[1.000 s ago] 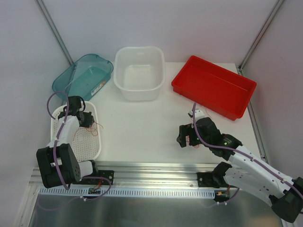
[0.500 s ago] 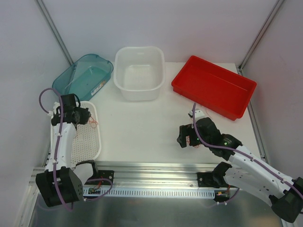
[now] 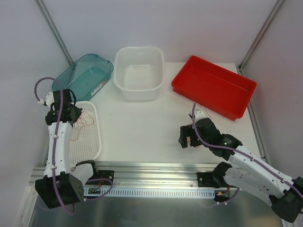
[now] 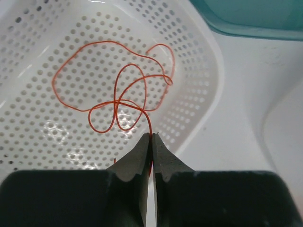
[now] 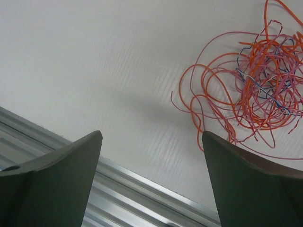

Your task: Untangle the cables

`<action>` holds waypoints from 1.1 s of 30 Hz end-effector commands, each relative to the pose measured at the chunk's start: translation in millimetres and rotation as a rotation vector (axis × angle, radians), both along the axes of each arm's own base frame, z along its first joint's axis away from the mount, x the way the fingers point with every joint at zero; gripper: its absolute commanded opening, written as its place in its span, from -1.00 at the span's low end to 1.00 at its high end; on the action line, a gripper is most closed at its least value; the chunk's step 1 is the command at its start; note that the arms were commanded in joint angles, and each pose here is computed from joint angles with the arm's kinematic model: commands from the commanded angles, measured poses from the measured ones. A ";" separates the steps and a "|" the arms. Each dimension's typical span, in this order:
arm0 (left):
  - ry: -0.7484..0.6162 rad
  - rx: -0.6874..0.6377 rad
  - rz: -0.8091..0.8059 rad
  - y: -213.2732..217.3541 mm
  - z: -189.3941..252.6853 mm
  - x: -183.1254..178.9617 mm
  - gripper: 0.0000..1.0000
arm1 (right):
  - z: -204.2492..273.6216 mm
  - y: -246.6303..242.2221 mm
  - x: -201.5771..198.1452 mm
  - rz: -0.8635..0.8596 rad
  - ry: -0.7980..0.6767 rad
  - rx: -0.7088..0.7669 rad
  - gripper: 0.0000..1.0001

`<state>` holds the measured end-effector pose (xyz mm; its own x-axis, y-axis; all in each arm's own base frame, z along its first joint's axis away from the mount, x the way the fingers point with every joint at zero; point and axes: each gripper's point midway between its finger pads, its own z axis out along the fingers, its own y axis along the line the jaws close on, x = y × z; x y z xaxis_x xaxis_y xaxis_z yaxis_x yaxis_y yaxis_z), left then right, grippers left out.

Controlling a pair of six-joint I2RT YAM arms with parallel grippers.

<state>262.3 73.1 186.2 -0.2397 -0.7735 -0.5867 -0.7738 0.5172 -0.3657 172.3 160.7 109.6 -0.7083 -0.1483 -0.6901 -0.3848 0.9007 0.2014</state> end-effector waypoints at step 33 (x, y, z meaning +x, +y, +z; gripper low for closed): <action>-0.207 0.110 -0.959 -142.4 12.5 -22.3 0.97 | -65.6 -61.3 50.9 -0.587 0.240 -0.181 0.31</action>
